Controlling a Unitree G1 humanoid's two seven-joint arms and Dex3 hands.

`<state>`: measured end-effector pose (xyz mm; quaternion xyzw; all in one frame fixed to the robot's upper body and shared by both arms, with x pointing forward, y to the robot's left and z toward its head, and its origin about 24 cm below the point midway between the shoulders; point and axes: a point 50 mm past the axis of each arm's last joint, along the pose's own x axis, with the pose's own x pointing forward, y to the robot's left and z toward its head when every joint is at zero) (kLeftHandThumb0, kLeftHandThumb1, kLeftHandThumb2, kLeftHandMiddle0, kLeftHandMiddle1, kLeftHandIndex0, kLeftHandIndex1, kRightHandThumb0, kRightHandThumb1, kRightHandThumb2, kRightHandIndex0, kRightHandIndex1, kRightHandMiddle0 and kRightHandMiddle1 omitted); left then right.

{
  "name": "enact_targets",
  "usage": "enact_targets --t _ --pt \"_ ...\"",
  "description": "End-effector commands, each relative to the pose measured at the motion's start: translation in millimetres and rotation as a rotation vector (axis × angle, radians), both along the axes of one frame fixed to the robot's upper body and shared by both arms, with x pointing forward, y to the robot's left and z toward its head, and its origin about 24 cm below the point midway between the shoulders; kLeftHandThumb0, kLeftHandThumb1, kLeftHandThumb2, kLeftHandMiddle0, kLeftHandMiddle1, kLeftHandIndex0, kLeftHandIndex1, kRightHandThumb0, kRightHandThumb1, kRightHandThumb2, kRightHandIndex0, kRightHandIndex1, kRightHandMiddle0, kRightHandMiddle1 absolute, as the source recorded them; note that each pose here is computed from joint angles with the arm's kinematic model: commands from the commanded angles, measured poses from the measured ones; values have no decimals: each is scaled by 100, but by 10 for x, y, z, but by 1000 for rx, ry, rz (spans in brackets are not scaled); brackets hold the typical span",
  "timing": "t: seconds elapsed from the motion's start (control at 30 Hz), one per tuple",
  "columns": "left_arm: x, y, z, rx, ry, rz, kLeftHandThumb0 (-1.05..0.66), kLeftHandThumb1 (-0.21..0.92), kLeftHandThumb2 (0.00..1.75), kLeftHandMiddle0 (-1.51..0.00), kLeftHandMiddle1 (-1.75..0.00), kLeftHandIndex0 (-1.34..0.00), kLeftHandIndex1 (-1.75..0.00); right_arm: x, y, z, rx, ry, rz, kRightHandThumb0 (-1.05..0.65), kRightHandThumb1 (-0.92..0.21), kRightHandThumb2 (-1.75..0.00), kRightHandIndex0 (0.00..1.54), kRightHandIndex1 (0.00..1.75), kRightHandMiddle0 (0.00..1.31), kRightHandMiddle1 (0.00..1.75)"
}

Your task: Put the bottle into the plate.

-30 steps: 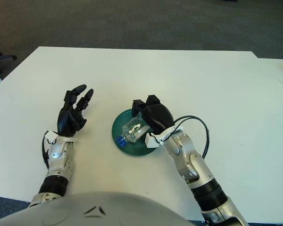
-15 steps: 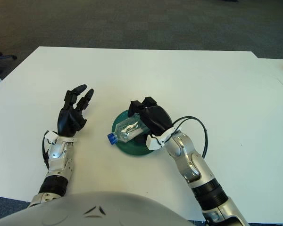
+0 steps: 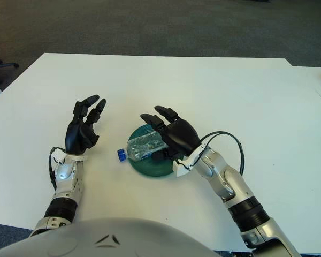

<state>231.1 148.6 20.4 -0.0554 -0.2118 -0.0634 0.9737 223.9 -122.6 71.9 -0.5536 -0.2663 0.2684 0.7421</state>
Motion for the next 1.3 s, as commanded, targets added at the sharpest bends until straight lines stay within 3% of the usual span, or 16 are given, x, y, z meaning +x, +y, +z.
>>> enact_targets --t 0.0,0.27,0.43,0.57,0.7,0.77,0.9,1.1,1.27 --pt "-335 84 -471 -22 214 46 -88 92 102 -36 0 0 -85 60 -33 48 -17 -49 0 -105 -92 -70 0 0 0 0" --pt "-313 69 -484 -24 226 34 -85 92 103 -35 0 0 -80 112 -62 77 32 -89 -10 -105 -92 -72 0 0 0 0" --pt "-307 66 -489 -22 231 32 -82 92 103 -33 0 0 -77 233 -79 30 170 -13 -40 -105 -92 -77 0 0 0 0" --pt "-299 64 -491 -27 235 30 -80 92 103 -33 0 0 -76 335 -113 -14 329 102 -67 -105 -92 -81 0 0 0 0" --pt "-291 69 -495 -32 245 29 -79 92 104 -33 0 0 -76 373 -136 -9 504 110 -121 -105 -92 -85 2 1 5 3" --pt "-289 73 -499 -35 250 28 -78 92 104 -33 0 0 -77 388 -152 -6 572 112 -142 -105 -92 -84 13 2 2 46" --pt "-289 91 -503 -47 265 22 -75 92 104 -34 -1 0 -80 416 -171 -20 874 197 -214 -98 -92 -79 28 5 2 85" --pt "-290 125 -498 -54 274 23 -72 92 105 -35 -1 0 -84 453 -222 -48 1176 306 -285 -83 -92 -72 46 13 10 104" --pt "-288 152 -496 -53 276 25 -72 92 106 -35 -1 0 -83 442 -277 -98 1368 338 -356 -77 -92 -70 52 16 11 107"
